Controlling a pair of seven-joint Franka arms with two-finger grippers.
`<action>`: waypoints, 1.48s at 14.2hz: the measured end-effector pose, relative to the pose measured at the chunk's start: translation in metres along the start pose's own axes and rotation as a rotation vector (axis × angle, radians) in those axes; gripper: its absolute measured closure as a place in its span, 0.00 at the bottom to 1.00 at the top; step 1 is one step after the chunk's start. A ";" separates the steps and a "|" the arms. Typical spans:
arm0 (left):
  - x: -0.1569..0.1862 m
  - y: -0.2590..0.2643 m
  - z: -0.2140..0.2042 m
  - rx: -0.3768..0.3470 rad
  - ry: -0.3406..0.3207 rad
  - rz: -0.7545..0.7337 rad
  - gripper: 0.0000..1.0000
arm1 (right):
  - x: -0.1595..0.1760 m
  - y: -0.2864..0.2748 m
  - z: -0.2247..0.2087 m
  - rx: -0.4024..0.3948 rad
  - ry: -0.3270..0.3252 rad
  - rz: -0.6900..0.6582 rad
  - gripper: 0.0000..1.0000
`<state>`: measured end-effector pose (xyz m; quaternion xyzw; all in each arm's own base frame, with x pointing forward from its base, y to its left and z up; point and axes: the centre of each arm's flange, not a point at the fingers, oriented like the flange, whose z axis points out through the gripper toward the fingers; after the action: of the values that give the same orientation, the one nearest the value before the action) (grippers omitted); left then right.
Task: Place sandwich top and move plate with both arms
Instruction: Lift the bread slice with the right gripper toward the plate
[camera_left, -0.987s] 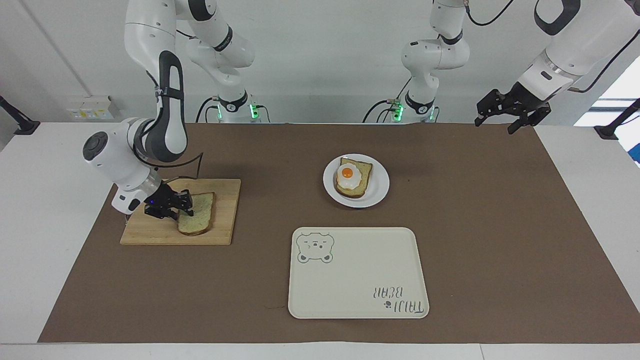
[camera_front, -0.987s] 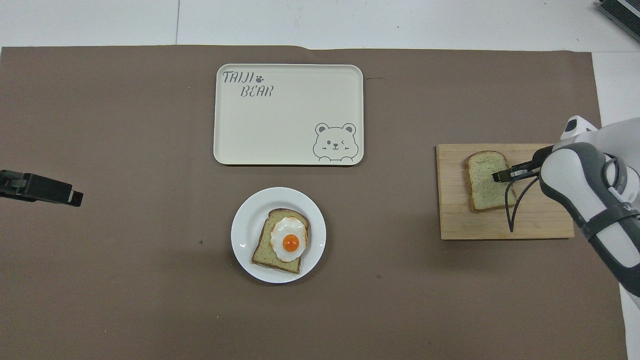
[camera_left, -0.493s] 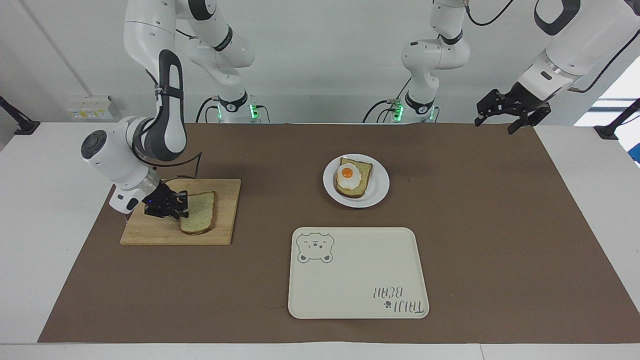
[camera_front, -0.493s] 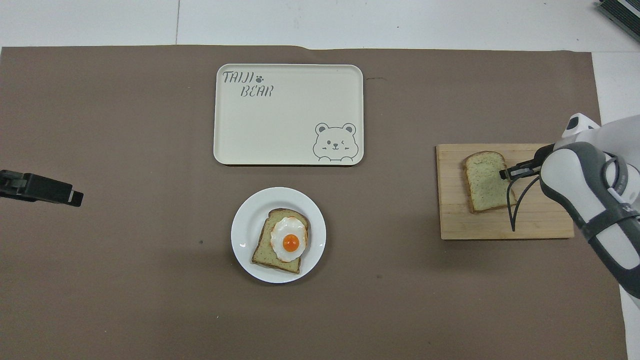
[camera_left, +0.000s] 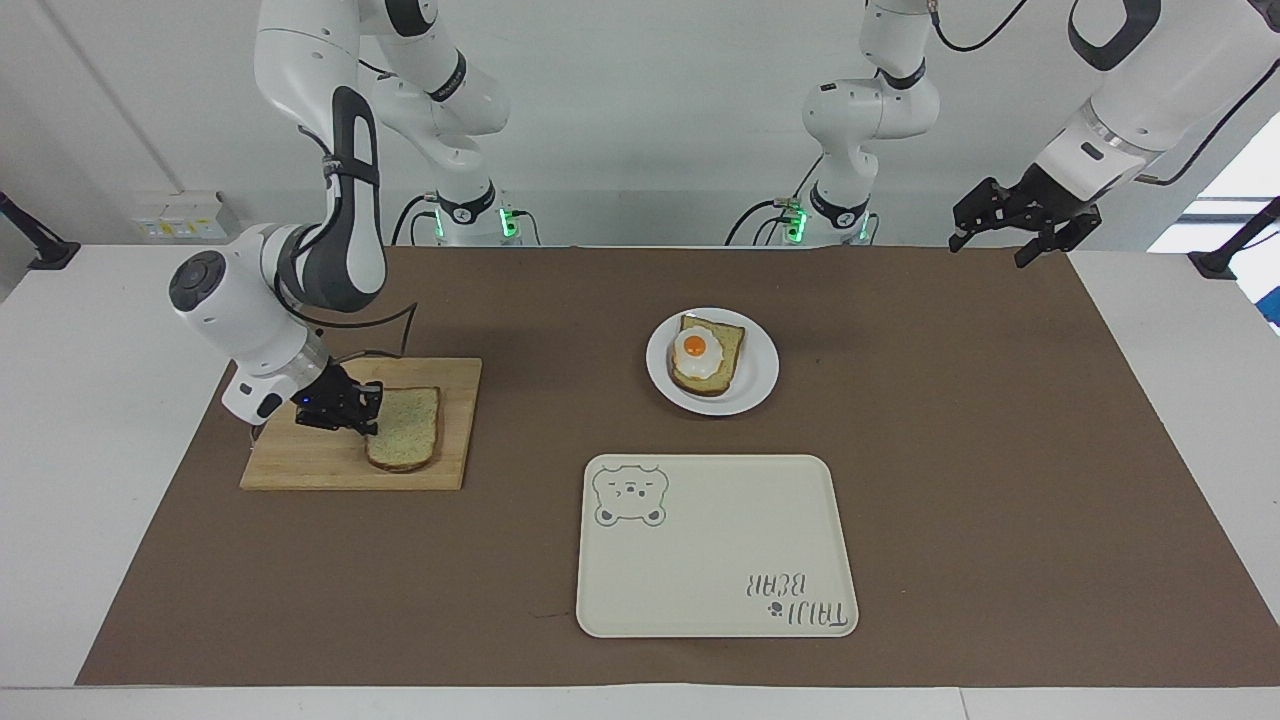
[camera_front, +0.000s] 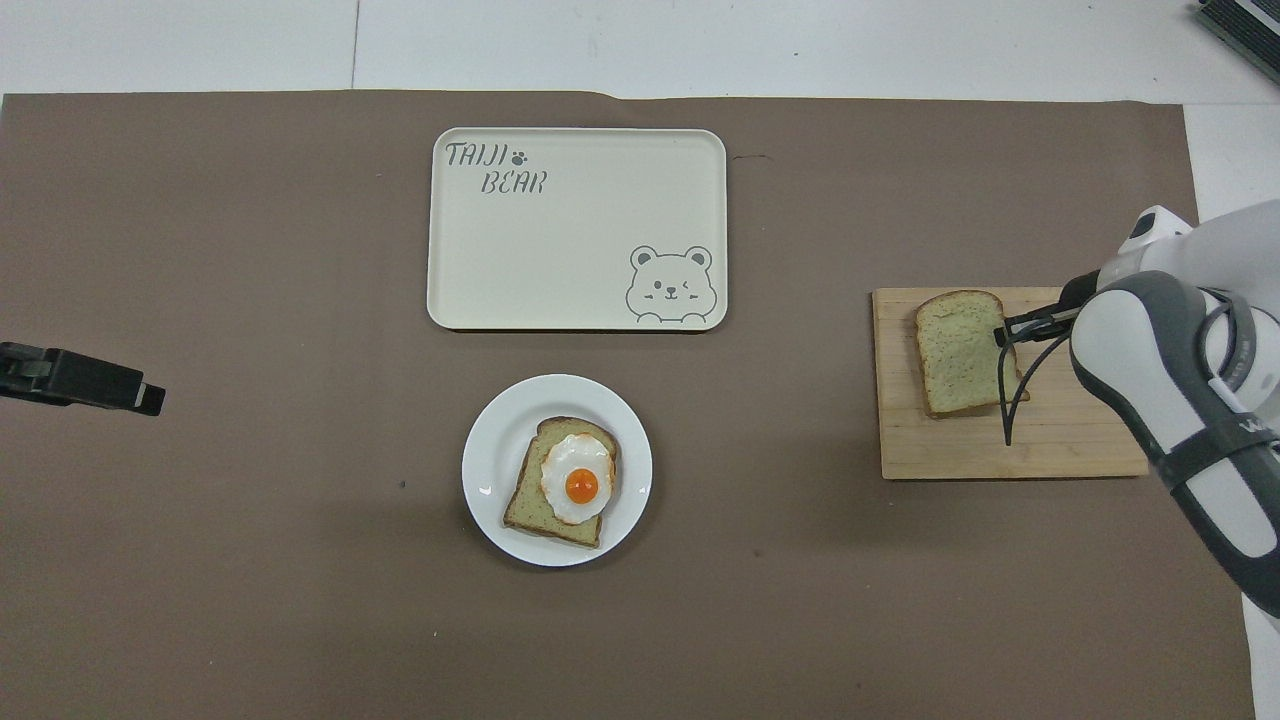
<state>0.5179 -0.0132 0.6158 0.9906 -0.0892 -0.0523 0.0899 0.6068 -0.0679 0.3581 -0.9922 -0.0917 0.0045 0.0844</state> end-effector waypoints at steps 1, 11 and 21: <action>0.000 -0.001 0.000 0.000 0.000 -0.001 0.00 | 0.003 -0.009 -0.009 0.001 -0.004 0.014 0.93; 0.001 0.007 0.003 -0.026 0.001 0.018 0.00 | 0.019 -0.067 -0.044 0.048 -0.027 0.104 0.93; 0.013 -0.008 0.062 -0.224 0.038 0.063 0.00 | 0.024 -0.218 -0.030 0.114 -0.103 0.165 0.93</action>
<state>0.5243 -0.0179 0.5521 0.9719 -0.1121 -0.0401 0.2031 0.5919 0.1432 0.4242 -0.9884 -0.0135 0.0678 0.1353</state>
